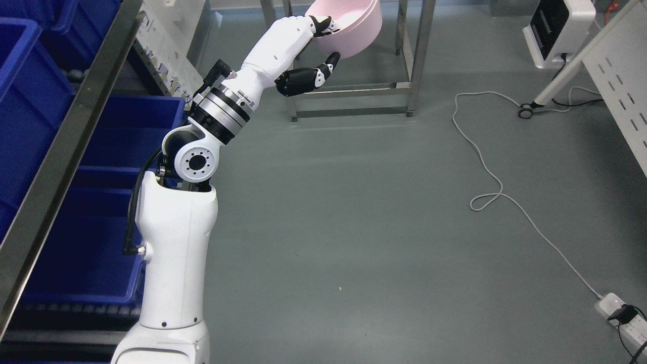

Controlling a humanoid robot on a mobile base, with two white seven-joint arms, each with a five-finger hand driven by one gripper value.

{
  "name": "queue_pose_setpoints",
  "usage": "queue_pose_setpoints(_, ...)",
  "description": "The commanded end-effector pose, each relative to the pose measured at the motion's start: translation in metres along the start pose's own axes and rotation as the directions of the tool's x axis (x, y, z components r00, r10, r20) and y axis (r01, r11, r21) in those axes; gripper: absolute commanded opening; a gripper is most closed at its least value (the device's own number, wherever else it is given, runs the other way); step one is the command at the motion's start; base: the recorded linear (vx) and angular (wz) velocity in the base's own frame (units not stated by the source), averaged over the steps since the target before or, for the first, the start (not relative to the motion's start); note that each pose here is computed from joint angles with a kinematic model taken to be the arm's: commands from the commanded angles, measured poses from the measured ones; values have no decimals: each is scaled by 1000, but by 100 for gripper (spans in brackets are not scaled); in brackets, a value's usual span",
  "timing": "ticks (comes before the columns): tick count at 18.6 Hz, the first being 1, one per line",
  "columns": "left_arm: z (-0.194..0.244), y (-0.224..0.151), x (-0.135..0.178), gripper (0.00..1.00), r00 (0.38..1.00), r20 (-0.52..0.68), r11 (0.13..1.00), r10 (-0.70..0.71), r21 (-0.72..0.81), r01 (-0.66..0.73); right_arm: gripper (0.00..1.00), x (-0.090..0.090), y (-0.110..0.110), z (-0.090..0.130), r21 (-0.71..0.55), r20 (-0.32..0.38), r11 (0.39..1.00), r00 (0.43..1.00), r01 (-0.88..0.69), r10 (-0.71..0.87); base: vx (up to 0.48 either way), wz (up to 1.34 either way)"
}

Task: Stack pink IKEA bowls on left shelf middle
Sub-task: 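Hold the bowls while the robot turns toward the blue bin shelves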

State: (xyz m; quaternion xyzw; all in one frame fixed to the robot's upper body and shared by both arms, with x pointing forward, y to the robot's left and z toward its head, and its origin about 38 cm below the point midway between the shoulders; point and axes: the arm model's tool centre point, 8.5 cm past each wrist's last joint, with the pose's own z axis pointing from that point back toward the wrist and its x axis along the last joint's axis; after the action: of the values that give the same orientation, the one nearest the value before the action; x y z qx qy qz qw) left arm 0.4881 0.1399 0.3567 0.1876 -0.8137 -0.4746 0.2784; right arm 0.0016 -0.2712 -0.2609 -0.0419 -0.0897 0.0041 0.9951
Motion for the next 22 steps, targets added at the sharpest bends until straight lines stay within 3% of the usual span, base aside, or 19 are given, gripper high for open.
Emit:
queue_pose_setpoints(1, -4, 15, -1, 4, 1000, 1, 1000, -8, 16, 8, 100, 0, -12, 0, -18, 0, 1000, 1000, -1, 1, -257, 440)
queue_pose_setpoints(10, -15, 9, 16, 4, 998, 60, 1000, 1, -6, -1, 100, 0, -12, 0, -18, 0, 1000, 1000, -1, 1, -150, 511)
queue_pose_setpoints(22, -49, 69, 50, 5, 987, 162, 996, 0, 87, -14, 100, 0, -11, 0, -16, 0, 1000, 1000, -1, 1, -65, 594)
